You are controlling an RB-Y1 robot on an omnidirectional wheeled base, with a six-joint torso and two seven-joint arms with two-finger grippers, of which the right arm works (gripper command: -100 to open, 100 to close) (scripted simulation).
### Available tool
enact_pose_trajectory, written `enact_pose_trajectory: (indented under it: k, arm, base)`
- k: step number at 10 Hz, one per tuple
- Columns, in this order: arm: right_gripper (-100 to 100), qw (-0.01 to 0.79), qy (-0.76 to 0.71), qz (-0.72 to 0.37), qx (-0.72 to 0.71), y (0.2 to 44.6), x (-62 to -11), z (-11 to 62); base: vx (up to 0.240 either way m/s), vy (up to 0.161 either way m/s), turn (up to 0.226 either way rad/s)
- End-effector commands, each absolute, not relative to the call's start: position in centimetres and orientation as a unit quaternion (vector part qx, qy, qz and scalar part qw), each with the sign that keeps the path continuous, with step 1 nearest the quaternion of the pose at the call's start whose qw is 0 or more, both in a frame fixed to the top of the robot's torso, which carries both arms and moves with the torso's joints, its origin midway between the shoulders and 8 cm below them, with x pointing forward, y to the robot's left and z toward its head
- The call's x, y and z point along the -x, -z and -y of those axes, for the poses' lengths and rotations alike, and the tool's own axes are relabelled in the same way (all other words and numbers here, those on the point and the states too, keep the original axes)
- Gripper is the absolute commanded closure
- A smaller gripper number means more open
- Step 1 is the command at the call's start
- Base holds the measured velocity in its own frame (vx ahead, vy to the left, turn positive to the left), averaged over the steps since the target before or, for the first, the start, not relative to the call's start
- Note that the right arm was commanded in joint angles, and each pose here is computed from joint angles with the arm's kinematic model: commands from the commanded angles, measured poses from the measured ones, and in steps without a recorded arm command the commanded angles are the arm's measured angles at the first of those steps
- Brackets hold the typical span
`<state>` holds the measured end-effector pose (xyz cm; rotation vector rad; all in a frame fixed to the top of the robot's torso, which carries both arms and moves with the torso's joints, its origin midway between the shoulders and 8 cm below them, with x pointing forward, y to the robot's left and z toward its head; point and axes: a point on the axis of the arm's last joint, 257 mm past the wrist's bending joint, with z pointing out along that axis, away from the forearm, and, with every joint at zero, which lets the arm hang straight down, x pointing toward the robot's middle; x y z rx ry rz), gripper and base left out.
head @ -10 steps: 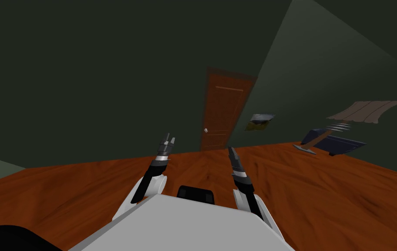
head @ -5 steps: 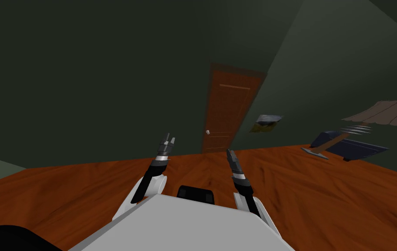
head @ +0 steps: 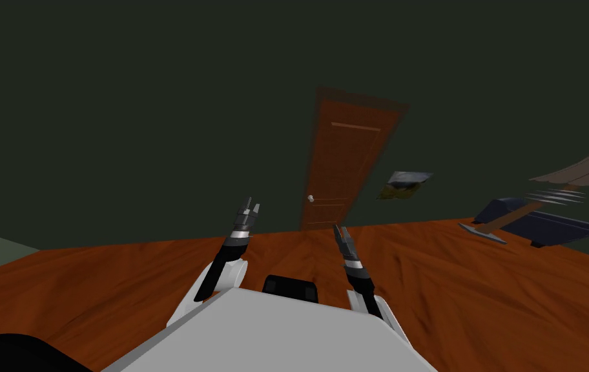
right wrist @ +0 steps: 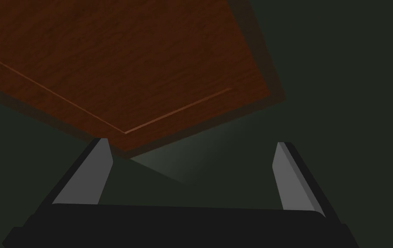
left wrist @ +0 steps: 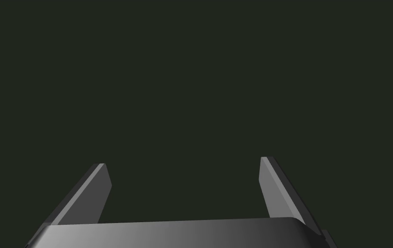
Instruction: Pull the door open
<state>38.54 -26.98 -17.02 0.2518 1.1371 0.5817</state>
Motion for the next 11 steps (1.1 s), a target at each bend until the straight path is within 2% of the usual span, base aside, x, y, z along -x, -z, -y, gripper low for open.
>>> enact_pose_trajectory:
  k: [1,11]
  arm:
    - [-100,0.794,-0.255,-0.540,-0.109,18.3,-38.5,27.1]
    - [-100,0.775,-0.167,-0.607,-0.060,25.9,-37.6,27.9]
  base:
    - [0.139,0.040,0.044]
    - [0.148,0.028,0.034]
